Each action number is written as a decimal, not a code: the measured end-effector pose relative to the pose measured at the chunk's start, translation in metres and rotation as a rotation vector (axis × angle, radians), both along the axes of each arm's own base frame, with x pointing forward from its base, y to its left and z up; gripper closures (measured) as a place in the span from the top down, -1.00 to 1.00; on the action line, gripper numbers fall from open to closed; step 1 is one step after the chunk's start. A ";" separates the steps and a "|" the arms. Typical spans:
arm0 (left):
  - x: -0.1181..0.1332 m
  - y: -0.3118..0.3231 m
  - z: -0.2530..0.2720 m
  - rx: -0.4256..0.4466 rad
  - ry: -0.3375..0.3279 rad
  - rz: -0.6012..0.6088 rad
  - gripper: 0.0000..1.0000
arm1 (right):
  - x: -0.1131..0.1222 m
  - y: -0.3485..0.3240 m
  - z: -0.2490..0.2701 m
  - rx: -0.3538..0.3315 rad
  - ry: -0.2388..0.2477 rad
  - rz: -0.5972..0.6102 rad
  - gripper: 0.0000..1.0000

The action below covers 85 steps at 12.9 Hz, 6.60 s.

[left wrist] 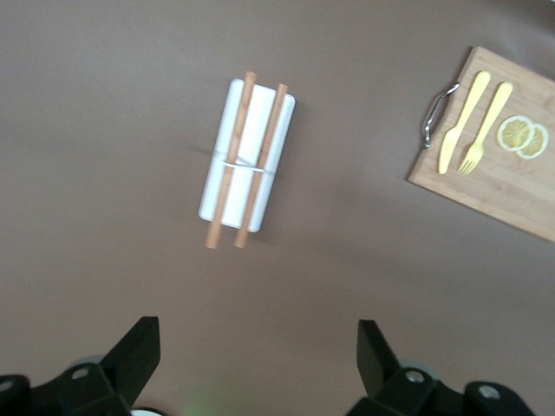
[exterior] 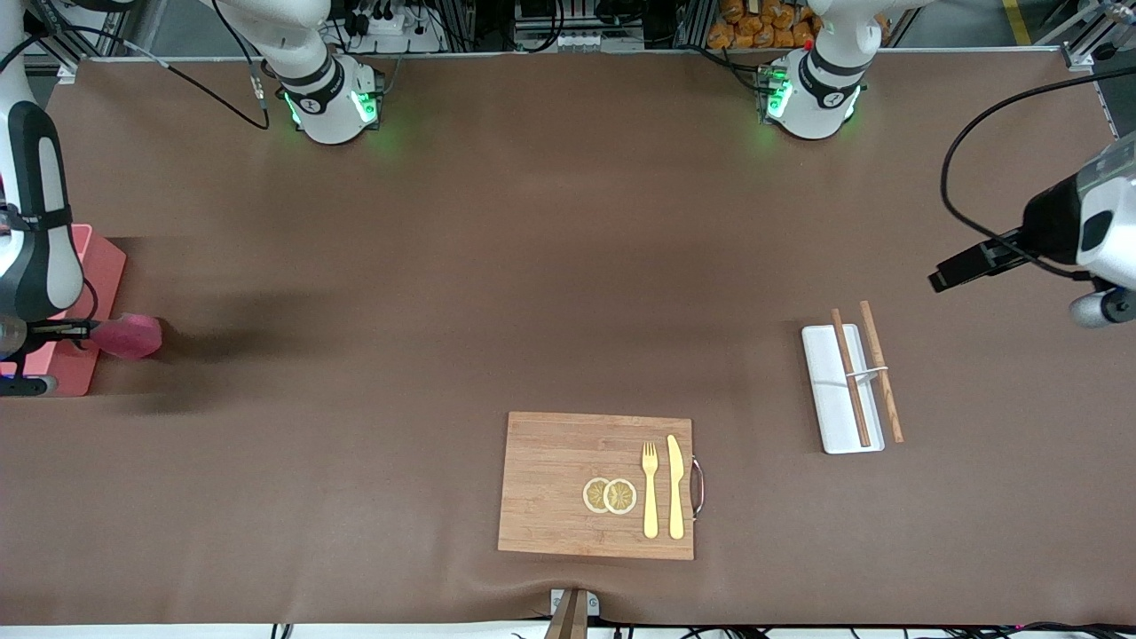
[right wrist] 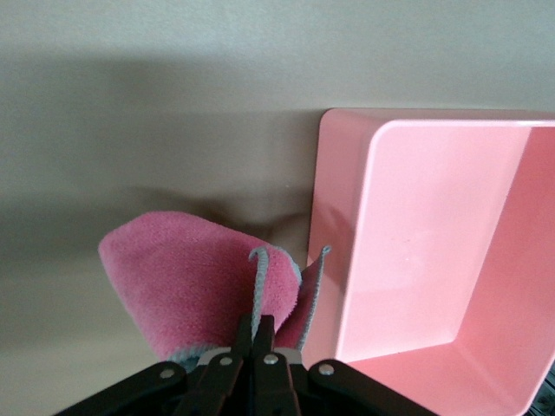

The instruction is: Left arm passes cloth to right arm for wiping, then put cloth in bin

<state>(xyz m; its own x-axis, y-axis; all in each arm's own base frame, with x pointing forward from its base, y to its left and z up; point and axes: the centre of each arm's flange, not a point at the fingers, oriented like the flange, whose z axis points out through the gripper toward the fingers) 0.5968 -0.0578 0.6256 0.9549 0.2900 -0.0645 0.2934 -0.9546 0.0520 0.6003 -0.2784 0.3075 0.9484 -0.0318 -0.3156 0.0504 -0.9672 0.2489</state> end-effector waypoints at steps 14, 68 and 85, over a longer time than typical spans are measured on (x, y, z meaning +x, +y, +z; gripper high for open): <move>-0.041 0.035 0.012 0.049 -0.024 -0.122 1.00 | 0.061 0.274 -0.077 0.229 -0.086 -0.084 -0.96; -0.042 0.031 0.007 0.049 -0.009 -0.130 1.00 | 0.004 0.214 0.257 0.252 -0.144 0.091 1.00; -0.042 0.032 0.006 0.048 -0.005 -0.128 1.00 | -0.074 0.235 0.362 0.296 -0.255 -0.016 1.00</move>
